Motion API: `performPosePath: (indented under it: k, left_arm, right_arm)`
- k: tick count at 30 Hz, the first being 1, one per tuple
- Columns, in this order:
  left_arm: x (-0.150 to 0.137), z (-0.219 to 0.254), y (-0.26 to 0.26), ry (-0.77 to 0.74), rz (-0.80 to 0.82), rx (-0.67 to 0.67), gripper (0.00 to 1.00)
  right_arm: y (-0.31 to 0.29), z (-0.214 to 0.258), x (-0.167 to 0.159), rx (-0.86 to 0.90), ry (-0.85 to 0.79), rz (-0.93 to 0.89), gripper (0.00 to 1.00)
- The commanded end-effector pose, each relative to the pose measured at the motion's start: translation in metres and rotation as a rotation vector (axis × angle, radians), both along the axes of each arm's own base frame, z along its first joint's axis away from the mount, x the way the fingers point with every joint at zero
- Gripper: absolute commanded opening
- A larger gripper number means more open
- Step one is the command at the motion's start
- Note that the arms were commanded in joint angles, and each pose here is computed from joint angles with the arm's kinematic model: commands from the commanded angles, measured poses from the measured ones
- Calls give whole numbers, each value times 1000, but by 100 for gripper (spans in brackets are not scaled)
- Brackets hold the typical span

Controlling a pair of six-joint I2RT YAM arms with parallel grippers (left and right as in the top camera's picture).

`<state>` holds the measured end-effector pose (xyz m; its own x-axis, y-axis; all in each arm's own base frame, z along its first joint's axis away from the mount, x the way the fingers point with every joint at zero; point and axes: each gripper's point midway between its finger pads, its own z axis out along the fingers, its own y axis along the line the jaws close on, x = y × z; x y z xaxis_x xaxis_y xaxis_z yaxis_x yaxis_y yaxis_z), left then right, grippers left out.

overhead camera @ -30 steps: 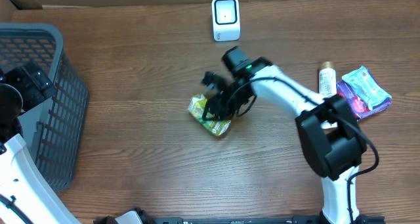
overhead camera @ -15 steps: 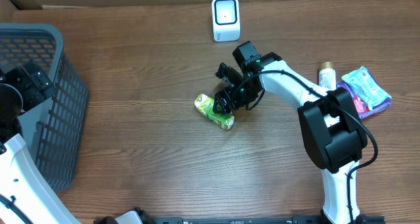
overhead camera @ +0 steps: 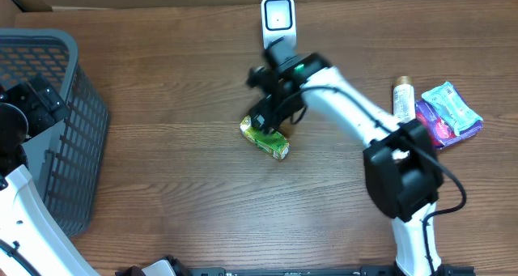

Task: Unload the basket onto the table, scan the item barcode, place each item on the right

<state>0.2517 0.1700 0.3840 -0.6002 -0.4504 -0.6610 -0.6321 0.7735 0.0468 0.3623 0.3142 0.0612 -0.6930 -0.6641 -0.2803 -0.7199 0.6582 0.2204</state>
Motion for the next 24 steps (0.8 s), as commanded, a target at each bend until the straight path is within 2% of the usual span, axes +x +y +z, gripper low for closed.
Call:
performPosePath:
  k: [1, 4, 8, 10, 13, 15, 16, 20, 22, 24]
  left_arm:
    - [0, 3, 2, -10, 13, 3, 100]
    - [0, 3, 2, -10, 13, 3, 100]
    - [0, 3, 2, -10, 13, 3, 100]
    - [0, 3, 2, -10, 13, 3, 100]
    - [0, 3, 2, -10, 13, 3, 100]
    - [0, 3, 2, -10, 13, 3, 100]
    - [0, 3, 2, -10, 13, 3, 99]
    - [0, 3, 2, -10, 13, 3, 99]
    - [0, 3, 2, -10, 13, 3, 100]
    - [0, 3, 2, -10, 13, 3, 100]
  right_arm:
    - [-6, -13, -8, -199, -135, 56, 94]
    - [-4, -26, -16, -261, -183, 84, 93]
    - [-8, -37, -15, -322, -244, 84, 75]
    - [-12, -38, -11, -343, -263, 76, 59]
    - [-15, -37, -5, -345, -276, 62, 24]
    - [-14, -37, -4, -341, -280, 59, 7]
    - [-14, -37, -4, -341, -280, 59, 4]
    - [-7, -35, -16, -298, -220, 80, 4]
    - [12, -31, -35, -184, -115, 118, 4]
    - [37, -23, -64, 15, 56, 163, 4]
